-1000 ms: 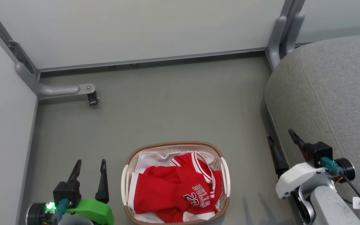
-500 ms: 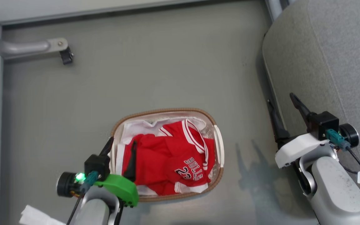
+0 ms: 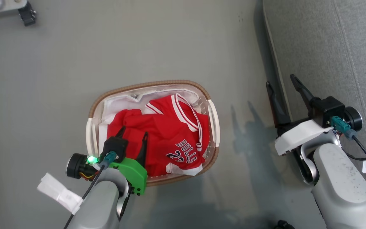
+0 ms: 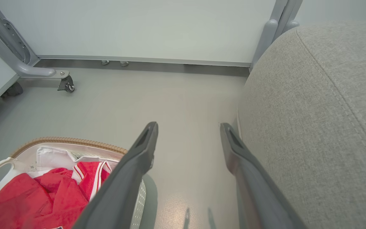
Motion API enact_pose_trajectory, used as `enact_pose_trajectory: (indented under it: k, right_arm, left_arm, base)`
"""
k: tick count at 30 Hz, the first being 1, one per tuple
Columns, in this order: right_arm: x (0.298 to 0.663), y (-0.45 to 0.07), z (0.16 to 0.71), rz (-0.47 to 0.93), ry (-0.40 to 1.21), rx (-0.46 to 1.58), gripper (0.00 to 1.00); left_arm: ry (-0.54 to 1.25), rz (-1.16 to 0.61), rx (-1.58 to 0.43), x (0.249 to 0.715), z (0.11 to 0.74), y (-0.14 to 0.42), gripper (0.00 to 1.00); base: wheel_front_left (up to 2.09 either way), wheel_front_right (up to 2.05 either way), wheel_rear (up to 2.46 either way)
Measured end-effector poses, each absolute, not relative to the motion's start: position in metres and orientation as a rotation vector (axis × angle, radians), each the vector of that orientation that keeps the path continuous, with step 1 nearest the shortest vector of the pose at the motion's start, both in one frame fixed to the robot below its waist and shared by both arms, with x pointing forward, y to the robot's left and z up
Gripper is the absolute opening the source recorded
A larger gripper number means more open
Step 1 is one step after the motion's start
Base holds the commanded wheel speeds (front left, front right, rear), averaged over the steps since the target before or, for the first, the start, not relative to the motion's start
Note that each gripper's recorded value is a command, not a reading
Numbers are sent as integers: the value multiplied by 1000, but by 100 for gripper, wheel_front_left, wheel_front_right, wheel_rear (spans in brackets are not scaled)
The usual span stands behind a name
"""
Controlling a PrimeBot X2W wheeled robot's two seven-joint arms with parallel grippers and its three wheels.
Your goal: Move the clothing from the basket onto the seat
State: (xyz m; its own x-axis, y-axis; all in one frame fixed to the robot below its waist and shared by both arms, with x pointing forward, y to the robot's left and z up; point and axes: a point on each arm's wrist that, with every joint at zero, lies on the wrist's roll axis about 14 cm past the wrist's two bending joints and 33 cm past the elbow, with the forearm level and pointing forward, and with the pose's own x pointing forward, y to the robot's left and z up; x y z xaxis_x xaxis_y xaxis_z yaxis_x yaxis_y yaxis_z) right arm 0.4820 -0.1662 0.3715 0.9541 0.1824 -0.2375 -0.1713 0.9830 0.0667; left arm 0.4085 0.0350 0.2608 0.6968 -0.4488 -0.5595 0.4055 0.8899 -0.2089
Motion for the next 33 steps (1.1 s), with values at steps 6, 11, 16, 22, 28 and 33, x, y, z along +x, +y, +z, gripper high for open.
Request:
enact_pose_trajectory:
  k: [6,11,16,22,28,33]
  right_arm:
    - [477,-173,356,156,287,52,100]
    - [471,-177,348,139,312,56,100]
    - [468,-180,340,131,332,60,100]
    - [473,-181,332,129,345,60,100]
    - [481,-178,323,136,350,63,100]
    - [486,-176,313,143,361,64,100]
  left_arm:
    - [753,-568,22,394,226,26,100]
    - [872,-625,100,370,198,30,100]
    - [945,-733,210,350,181,31,100]
    - [950,-815,315,346,171,29,100]
    - [963,-869,415,345,159,31,100]
    - [960,-876,460,354,150,31,100]
  base:
    - [0,0,0]
    - [0,0,0]
    - [0,0,0]
    - [0,0,0]
    - [0,0,0]
    - [0,0,0]
